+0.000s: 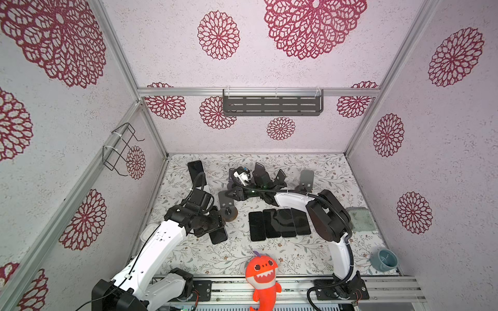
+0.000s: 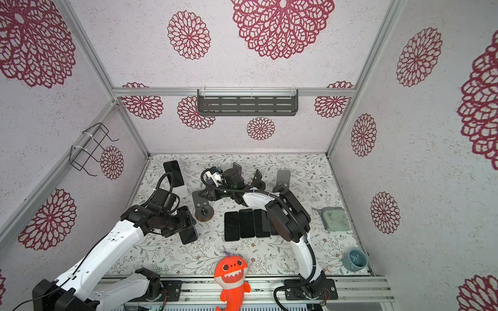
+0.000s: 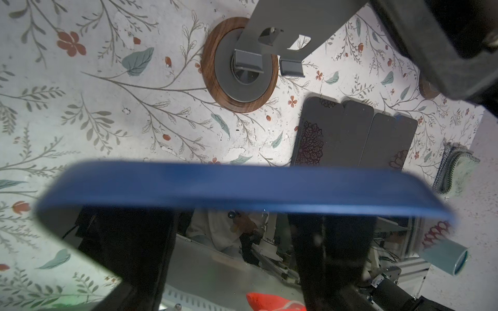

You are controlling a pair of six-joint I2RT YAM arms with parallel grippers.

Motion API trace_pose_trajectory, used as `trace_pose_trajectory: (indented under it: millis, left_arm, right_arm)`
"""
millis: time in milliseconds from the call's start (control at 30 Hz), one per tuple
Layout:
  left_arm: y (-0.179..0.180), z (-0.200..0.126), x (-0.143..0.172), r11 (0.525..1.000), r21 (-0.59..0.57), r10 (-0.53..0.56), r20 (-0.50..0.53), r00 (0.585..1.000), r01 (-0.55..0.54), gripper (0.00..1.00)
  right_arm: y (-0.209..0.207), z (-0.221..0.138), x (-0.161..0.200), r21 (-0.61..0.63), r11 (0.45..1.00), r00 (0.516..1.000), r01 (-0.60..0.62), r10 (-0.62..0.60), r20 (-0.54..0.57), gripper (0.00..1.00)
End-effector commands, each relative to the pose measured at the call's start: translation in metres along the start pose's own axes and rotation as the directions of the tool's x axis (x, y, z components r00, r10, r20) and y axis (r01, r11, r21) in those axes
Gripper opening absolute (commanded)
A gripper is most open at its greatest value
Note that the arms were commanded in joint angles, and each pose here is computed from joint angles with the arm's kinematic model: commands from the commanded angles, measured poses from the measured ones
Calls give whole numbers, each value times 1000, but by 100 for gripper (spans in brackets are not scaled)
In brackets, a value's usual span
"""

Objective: Remove the phone from the phone stand
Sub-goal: Pick up the phone stand from the center of the table, then place the phone stand at the top-right of the table.

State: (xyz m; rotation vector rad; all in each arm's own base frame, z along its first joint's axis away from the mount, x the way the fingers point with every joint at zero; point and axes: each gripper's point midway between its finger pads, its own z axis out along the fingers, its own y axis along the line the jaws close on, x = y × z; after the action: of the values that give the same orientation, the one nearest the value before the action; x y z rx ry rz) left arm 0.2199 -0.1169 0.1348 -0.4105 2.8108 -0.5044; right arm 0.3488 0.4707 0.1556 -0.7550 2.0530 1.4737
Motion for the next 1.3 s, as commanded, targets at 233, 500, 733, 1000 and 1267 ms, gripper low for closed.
trace_pose_trajectory:
  millis: [233, 500, 733, 1000, 1267]
  left_arm:
    - [-3, 1, -10, 1000, 18, 14, 39, 999, -15, 43]
    - [-3, 2, -12, 1000, 8, 14, 43, 999, -14, 45]
    - [-3, -2, -16, 1000, 2, 11, 55, 998, -11, 46]
    - [-4, -2, -24, 1000, -21, 9, 71, 997, -7, 48]
    - [0, 23, -50, 986, -169, 29, 88, 996, -14, 47]
  right_arm:
    - [20, -2, -17, -68, 997, 998, 47, -44, 44, 15]
    - [28, -9, -23, -61, 996, 996, 70, -67, 52, 5]
    - [44, -32, -50, -34, 992, 985, 125, -120, 121, 0]
    - [49, -99, -106, 156, 970, 957, 185, -215, 198, 0]
    - [57, -235, -154, 416, 889, 902, 192, -326, 281, 0]
